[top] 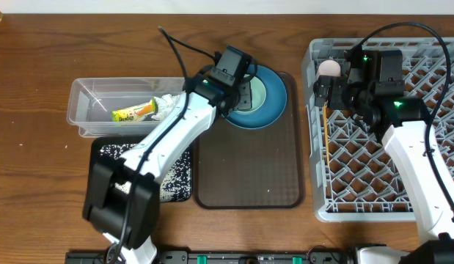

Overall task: Sort waste into correct bins and load items into the dishwasher rack
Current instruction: 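Reach the left gripper down to the green bowl on the plate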

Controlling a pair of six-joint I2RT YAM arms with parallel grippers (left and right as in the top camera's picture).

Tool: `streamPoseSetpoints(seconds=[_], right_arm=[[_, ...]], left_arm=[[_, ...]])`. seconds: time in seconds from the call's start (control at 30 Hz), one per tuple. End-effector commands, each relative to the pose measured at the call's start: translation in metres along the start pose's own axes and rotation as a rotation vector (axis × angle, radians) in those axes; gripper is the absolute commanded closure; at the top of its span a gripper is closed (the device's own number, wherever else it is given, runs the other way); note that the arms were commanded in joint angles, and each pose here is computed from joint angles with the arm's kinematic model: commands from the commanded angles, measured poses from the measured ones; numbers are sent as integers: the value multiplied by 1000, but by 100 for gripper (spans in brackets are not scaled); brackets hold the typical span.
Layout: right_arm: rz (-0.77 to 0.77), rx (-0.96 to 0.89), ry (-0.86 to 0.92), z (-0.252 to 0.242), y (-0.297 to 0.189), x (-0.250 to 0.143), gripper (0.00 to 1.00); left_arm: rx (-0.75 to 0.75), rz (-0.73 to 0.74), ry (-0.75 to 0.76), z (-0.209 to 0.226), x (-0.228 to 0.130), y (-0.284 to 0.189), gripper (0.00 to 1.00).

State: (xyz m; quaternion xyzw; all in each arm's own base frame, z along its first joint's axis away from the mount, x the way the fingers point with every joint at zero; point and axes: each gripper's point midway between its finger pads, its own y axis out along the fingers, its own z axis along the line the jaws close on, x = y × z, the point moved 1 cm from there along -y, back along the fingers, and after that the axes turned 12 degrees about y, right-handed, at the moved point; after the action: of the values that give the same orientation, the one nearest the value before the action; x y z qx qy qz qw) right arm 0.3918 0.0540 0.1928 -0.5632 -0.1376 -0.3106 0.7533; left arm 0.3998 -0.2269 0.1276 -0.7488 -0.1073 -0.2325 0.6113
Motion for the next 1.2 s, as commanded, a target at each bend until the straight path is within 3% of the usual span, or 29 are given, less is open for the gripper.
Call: streamPoseSetpoints(seconds=[0.0, 0.53, 1.17], right_arm=[[-5, 9, 3, 2, -2, 2, 1], [-5, 9, 3, 2, -2, 2, 1], [-5, 9, 3, 2, -2, 2, 1]], left_arm=[[79, 1, -21, 15, -2, 14, 54], [163, 19, -16, 29, -10, 63, 55], [188, -2, -54, 39, -4, 65, 55]])
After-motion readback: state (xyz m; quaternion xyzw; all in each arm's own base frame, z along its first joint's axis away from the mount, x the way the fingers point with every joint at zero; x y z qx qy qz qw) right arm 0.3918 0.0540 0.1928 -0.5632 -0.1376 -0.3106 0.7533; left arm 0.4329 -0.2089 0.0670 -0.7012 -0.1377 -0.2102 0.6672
